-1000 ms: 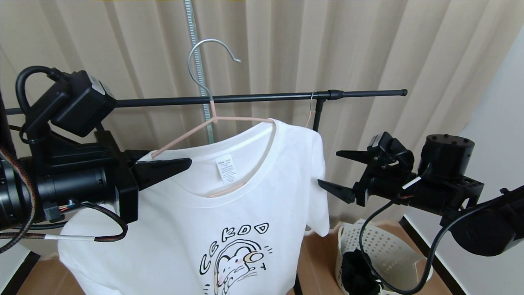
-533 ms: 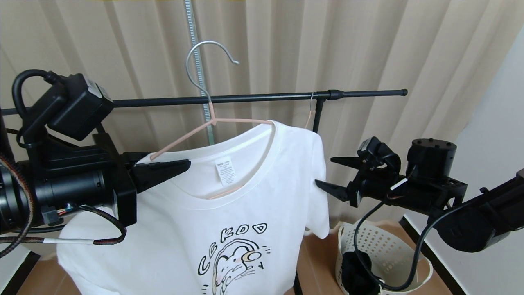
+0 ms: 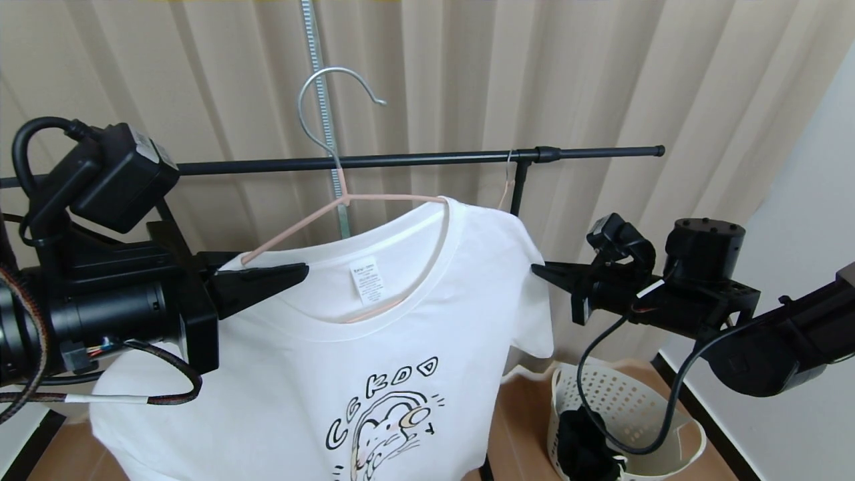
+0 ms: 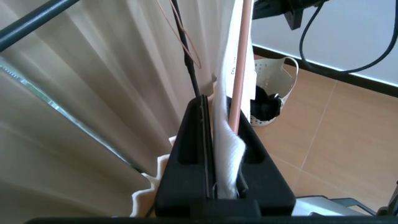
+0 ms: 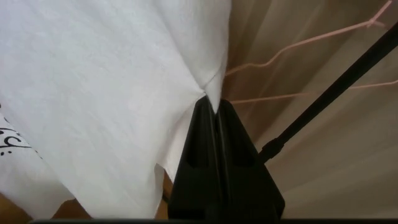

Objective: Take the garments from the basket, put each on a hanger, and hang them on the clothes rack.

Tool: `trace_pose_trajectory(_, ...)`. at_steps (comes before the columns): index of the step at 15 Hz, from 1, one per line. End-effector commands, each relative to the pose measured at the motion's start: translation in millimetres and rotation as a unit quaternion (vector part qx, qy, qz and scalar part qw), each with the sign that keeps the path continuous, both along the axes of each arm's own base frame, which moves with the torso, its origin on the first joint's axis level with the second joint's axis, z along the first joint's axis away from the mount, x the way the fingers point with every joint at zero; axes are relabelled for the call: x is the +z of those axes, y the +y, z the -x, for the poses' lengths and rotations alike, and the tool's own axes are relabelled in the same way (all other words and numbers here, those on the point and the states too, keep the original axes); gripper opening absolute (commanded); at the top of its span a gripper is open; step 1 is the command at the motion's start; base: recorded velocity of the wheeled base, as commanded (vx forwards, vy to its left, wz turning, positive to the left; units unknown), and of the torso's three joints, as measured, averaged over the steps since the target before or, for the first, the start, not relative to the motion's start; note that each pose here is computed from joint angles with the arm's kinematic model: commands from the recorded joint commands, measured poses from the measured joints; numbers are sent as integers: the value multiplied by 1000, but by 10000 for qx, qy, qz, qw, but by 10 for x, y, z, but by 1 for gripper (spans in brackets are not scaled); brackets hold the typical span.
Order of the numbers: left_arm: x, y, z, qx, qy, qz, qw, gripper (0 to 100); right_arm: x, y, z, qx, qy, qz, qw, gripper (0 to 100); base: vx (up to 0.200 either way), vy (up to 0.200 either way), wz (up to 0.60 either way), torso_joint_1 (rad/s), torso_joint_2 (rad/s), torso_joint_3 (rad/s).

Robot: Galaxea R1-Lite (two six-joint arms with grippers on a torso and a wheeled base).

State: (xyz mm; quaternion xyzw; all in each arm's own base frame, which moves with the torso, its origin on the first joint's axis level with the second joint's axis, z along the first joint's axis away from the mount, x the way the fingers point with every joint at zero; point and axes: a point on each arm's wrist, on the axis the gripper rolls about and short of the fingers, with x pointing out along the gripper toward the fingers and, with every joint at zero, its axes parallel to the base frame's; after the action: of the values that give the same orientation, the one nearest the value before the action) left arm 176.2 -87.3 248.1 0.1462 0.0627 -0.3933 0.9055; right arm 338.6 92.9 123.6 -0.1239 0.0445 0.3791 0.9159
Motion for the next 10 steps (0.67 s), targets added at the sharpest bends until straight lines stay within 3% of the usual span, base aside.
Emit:
trace_pose_trajectory(1, 2, 10, 19, 11, 6, 26, 10000, 0, 26, -72, -42, -111, -47, -17, 9999, 0, 0, 0, 0, 0, 0, 0)
trace_pose_trajectory(10, -38, 44, -1, 120, 96, 25, 9999, 0, 1, -96, -58, -156, 0, 2, 9999, 0, 0, 0, 0, 0, 0, 0)
